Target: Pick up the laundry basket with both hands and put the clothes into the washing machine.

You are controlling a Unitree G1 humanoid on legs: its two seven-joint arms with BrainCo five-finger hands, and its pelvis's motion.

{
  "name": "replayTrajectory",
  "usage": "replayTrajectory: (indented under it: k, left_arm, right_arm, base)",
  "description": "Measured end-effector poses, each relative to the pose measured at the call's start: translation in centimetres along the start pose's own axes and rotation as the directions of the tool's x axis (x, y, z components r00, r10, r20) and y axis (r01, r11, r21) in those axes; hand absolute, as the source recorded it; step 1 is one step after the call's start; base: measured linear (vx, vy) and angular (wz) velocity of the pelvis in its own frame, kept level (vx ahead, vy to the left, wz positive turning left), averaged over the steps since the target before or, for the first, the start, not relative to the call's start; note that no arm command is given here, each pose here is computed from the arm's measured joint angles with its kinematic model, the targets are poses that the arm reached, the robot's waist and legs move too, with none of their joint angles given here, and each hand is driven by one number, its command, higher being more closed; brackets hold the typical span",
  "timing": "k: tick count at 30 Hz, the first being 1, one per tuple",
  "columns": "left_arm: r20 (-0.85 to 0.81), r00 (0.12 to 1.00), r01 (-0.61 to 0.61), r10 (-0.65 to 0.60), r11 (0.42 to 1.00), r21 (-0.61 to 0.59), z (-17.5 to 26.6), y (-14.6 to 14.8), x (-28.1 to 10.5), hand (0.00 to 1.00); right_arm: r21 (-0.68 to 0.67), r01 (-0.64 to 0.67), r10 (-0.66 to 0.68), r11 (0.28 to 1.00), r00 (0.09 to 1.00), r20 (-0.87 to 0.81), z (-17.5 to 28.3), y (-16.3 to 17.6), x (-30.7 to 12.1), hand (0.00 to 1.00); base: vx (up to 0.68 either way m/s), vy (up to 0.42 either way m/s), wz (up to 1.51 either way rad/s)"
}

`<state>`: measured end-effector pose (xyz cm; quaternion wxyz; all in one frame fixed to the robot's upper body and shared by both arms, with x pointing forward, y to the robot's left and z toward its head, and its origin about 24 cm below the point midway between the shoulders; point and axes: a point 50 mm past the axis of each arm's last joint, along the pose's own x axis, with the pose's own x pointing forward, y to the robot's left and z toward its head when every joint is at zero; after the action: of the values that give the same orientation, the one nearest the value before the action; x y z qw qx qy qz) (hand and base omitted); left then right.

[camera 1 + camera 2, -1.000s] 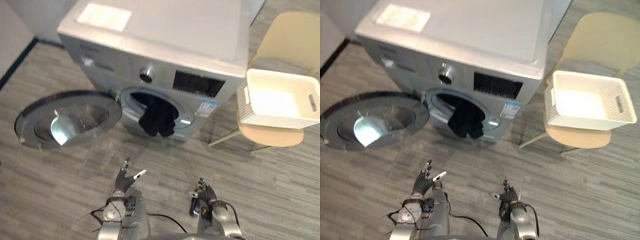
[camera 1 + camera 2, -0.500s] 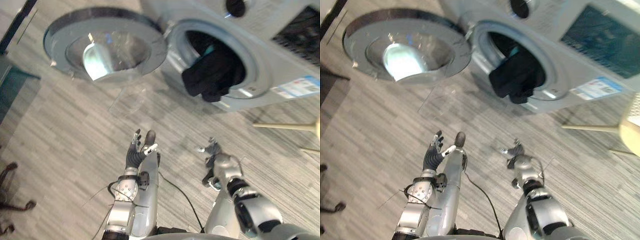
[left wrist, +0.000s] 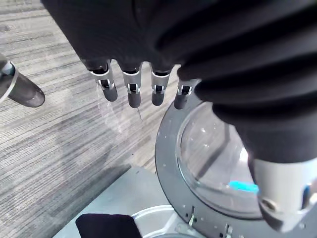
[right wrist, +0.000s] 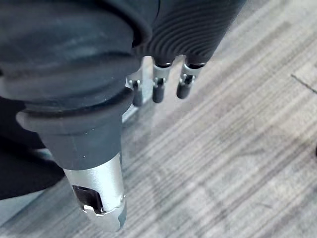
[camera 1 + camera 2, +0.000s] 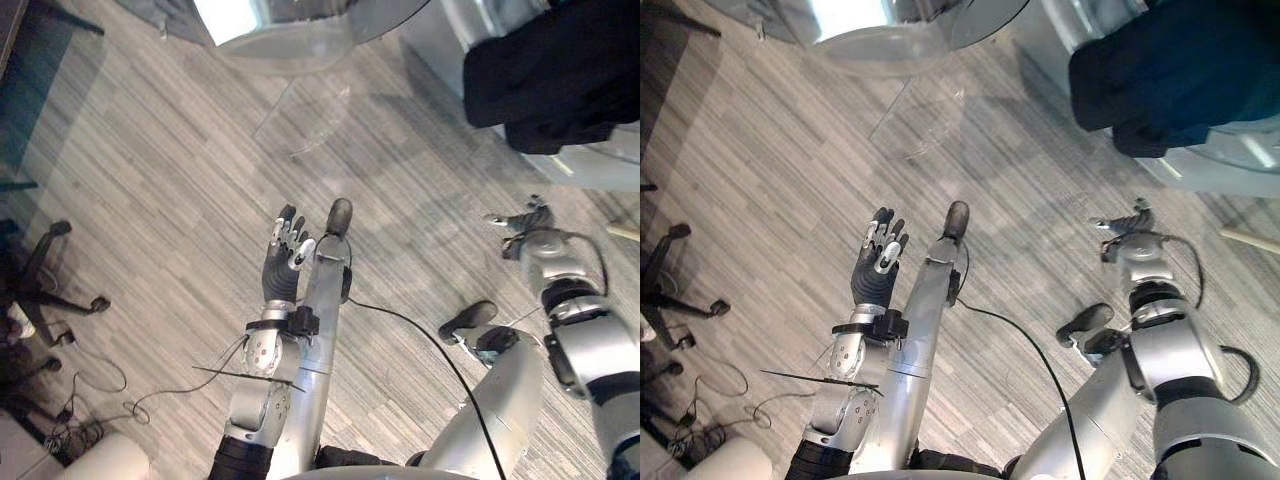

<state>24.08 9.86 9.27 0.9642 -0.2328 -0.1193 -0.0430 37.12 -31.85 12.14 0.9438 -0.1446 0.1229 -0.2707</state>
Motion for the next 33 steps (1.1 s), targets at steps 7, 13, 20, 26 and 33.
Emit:
replayTrajectory:
  k: [7, 13, 20, 26, 33]
  left_arm:
    - [0.044, 0.999, -0.015, 0.016, 1.0, -0.015, 1.1, 0.3, -0.1, 0.0]
    - [0.085, 0.994, -0.062, 0.063, 0.998, -0.009, 1.8, 1.4, -0.1, 0.0]
    - [0.133, 0.99, -0.052, 0.055, 0.998, -0.028, 2.4, 1.2, -0.2, 0.0]
    - [0.127, 0.988, -0.085, 0.092, 0.994, -0.065, 2.4, 1.8, -0.7, 0.0]
    - [0.129, 0.988, -0.079, 0.089, 0.994, -0.08, 2.5, 1.5, -0.7, 0.0]
  right_arm:
    - [0.131, 0.114, -0.132, 0.985, 0.981, 0.139, 5.8, -4.6, 0.5, 0.0]
    - [0.575, 0.106, -0.26, 0.811, 0.946, 0.192, 10.0, -7.4, -0.2, 0.0]
    - [0.923, 0.068, -0.342, 0.379, 0.937, 0.072, 11.9, -7.5, -1.5, 0.0]
    - [0.995, -0.086, -0.401, 0.052, 0.911, 0.1, 13.8, -7.8, -3.2, 1.0]
    - [0.886, -0.394, -0.431, -0.244, 0.863, 0.265, 17.1, -6.4, -5.9, 1.0]
  base:
    - [0.03, 0.057, 0.23]
    - [0.04, 0.074, 0.13]
    - [0.05, 0.062, 0.1]
    - [0.05, 0.069, 0.05]
    - [0.04, 0.07, -0.1]
